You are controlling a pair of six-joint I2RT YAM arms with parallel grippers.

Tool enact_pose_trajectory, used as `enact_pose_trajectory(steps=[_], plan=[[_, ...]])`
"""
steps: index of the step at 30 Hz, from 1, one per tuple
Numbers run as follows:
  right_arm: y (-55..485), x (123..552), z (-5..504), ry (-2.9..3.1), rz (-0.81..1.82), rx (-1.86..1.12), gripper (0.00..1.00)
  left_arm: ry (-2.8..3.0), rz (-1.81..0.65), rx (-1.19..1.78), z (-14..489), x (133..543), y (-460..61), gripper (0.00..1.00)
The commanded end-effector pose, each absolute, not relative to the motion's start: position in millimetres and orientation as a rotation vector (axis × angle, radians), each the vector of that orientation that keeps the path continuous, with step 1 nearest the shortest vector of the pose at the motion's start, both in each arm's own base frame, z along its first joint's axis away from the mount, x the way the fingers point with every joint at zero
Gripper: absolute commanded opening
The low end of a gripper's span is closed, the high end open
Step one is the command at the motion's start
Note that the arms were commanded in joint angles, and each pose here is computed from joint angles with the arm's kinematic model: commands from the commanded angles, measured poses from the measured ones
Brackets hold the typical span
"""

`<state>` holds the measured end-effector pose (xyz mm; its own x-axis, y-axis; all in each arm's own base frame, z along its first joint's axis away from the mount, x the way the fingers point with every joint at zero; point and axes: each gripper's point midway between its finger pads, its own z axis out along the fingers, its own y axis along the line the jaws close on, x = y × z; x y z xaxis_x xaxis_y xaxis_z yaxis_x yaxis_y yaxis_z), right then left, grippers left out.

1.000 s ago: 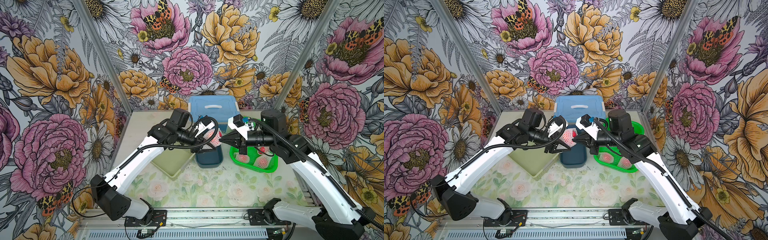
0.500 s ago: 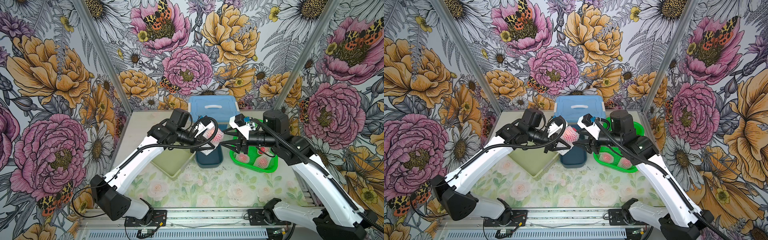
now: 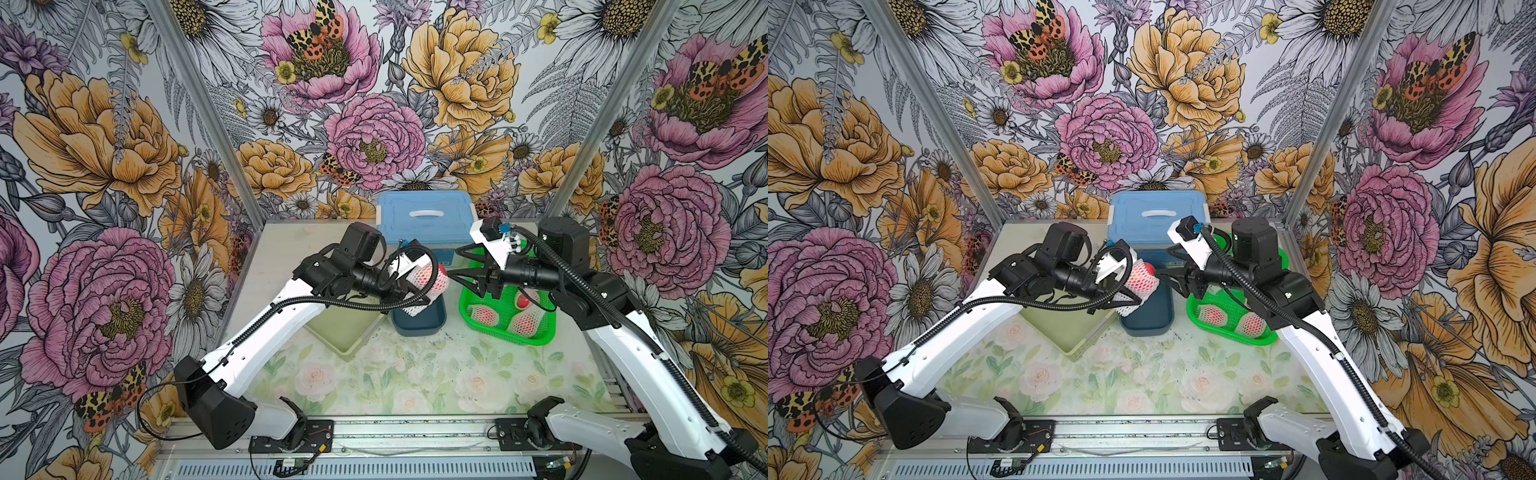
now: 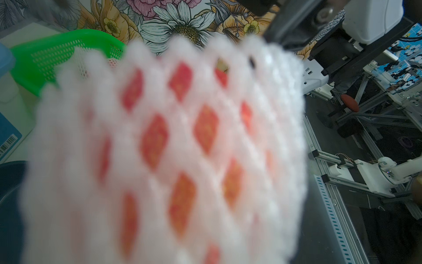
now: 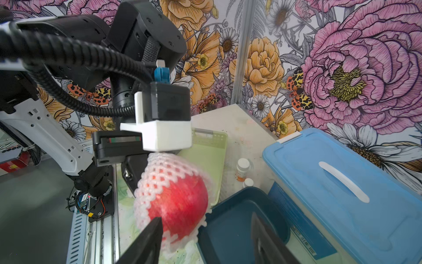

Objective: Remove foam nets from apples
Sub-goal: Remove the foam net from the apple.

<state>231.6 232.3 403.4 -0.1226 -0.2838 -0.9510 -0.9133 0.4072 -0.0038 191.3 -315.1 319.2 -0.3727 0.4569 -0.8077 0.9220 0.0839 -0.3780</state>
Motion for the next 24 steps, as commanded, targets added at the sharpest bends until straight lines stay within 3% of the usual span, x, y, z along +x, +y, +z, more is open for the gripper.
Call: enact_pose_trajectory(steps=[1, 16, 24], plan=[[241, 218, 412, 1.579, 0.817, -1.124, 0.64, 1.822, -1.185, 1.391, 320, 189, -312, 0.00], [257, 203, 391, 1.612, 0.850, -1.215, 0.62, 1.762, -1.102, 1.398, 323, 190, -307, 0.00], [263, 205, 384, 1.640, 0.829, -1.234, 0.69, 1.740, -1.099, 1.398, 328, 188, -307, 0.00]])
